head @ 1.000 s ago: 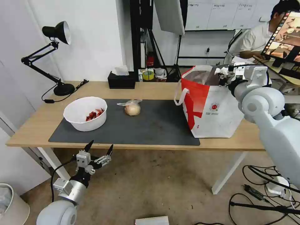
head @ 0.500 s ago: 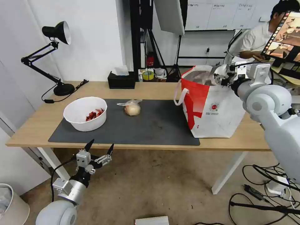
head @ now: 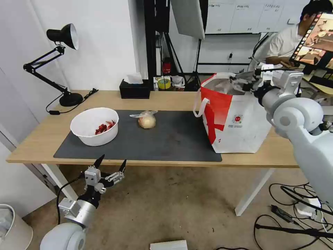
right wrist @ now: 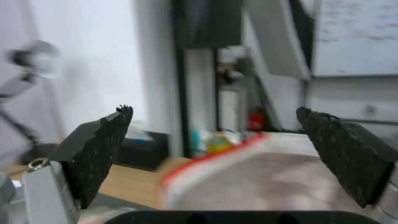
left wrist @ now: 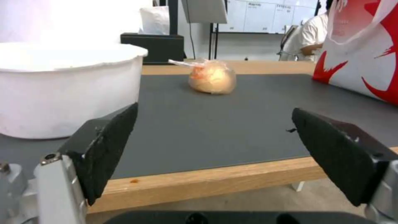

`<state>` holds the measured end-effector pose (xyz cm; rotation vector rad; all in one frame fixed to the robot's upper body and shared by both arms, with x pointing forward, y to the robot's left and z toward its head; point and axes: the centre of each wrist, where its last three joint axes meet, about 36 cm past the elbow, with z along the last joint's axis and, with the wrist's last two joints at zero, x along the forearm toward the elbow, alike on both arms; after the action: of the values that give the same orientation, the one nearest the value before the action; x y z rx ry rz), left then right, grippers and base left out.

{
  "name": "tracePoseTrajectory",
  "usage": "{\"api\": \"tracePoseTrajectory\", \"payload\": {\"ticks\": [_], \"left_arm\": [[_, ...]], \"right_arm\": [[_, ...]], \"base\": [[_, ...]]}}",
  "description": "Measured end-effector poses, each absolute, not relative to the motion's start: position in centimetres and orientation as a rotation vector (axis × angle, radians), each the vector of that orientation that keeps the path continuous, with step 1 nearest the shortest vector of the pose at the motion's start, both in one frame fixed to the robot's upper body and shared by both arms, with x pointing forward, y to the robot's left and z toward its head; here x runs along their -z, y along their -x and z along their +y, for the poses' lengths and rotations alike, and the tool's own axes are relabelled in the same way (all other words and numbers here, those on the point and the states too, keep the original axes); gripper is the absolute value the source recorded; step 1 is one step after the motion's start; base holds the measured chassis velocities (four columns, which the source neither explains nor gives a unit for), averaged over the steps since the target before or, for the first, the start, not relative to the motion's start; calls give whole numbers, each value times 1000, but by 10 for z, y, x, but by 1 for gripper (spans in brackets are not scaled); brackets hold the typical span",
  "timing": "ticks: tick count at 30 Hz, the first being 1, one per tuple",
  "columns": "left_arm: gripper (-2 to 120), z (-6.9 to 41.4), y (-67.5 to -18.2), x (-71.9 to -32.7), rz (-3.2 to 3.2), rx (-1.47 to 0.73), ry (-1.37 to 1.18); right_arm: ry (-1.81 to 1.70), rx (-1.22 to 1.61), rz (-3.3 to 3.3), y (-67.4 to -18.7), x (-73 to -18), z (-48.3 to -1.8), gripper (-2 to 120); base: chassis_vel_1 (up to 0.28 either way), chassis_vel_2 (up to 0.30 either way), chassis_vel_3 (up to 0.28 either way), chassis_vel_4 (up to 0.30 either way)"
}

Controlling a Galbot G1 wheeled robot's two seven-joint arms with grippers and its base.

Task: Pick up the trash from the table and place it into the takeout bag.

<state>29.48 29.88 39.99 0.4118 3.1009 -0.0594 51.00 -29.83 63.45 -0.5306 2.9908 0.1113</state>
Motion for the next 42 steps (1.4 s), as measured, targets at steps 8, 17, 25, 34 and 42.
{"api": "tracePoseTrajectory", "payload": {"ticks": [8,17,25,34,42], "left_arm": [[100,300,-295,-398,3105,65,-400],[100,306,-294,-399,3105,64,-383],[100,307,-287,-394,3109,75,-347],[100,305,-284,-392,3115,76,-341],[100,307,-283,-389,3119,72,-335]], "right_arm": [[824,-118,2925,-473,-572,-262,100],[813,-60,2984,-427,-518,-244,100],[651,-54,3080,-379,-455,-230,100],[570,-62,3109,-349,-407,-230,100],[539,-54,3136,-341,-385,-235,100]], "base": [[0,0,0,0],[0,0,0,0],[0,0,0,0],[0,0,0,0],[0,0,0,0]]}}
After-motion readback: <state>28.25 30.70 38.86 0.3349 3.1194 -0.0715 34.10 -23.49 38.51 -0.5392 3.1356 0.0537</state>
